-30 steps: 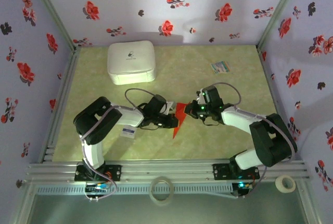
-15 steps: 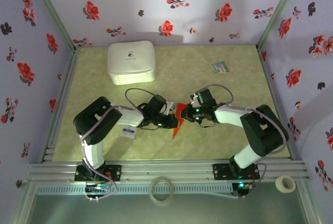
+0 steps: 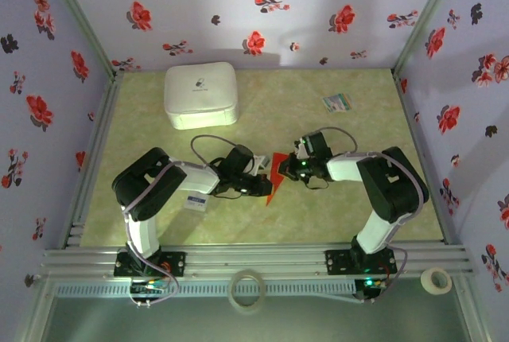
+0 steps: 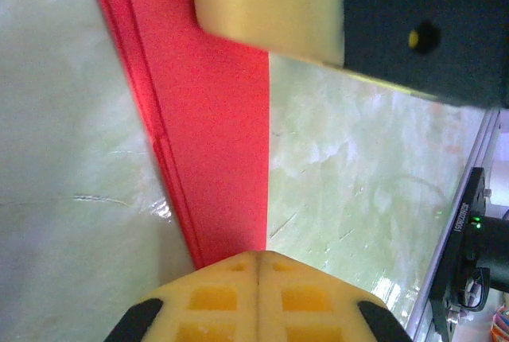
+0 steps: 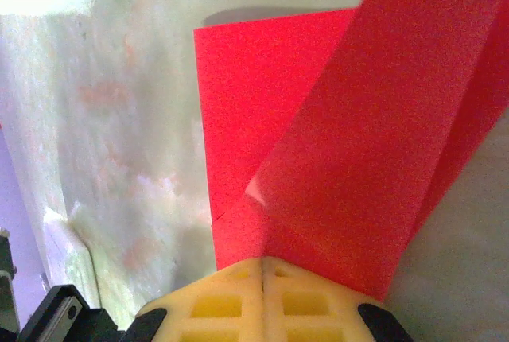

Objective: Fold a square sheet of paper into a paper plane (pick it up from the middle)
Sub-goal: Fold the wing for the fifth time at the center of the table.

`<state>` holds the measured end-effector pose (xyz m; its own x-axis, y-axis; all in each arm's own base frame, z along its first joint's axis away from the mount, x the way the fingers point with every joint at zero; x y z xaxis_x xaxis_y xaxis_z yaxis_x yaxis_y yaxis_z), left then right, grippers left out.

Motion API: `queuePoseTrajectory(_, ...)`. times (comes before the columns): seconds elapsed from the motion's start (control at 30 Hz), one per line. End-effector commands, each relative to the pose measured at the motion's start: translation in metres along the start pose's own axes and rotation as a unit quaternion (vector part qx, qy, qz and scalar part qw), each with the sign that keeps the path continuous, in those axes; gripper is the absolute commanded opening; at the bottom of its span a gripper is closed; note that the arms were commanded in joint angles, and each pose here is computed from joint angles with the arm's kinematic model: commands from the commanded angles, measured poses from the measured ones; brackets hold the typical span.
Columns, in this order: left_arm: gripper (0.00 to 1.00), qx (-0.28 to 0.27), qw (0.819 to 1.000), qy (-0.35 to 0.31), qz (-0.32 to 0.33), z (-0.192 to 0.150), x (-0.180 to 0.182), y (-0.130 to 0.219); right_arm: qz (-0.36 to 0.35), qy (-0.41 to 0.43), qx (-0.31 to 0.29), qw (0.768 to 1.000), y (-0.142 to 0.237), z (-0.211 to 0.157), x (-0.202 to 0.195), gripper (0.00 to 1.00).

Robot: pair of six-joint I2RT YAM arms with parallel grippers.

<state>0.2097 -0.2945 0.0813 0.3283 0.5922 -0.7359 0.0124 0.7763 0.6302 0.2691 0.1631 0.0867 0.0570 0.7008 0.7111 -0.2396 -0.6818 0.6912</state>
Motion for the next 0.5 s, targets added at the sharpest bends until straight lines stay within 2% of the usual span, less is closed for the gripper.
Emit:
queuePoseTrajectory(0.0,0.0,0.121,0.984,0.086,0.098,-0.056,0.047,-0.003,-0.024,-0.015,-0.012,1.0,-0.002,0.006,-0.01,0.06)
queuePoseTrajectory(0.1,0.0,0.101,0.987,0.081,0.091,-0.05,0.039,0.003,-0.025,-0.021,-0.005,0.999,-0.001,0.005,-0.01,0.06)
queuePoseTrajectory(0.33,0.0,0.02,0.998,0.035,0.051,-0.021,-0.012,0.041,-0.018,-0.04,0.0,0.999,0.002,-0.004,-0.012,0.04)
queuePoseTrajectory(0.47,0.0,0.002,0.999,0.022,0.03,-0.006,-0.03,0.047,-0.016,-0.046,0.002,0.999,0.004,-0.009,-0.009,0.03)
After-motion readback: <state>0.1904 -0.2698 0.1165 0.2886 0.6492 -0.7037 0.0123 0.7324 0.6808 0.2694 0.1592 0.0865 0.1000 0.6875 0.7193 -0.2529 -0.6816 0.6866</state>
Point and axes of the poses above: each hand's point on the last joint's axis, 136 mm out from that joint toward the fingers, its own y axis back along the fingers, its own x axis along the line the jaws close on, z = x × y, the point moved 10 cm from there along y, back along the fingers, and after that the axes turned 2 degrees about y, right-handed, at the moved point
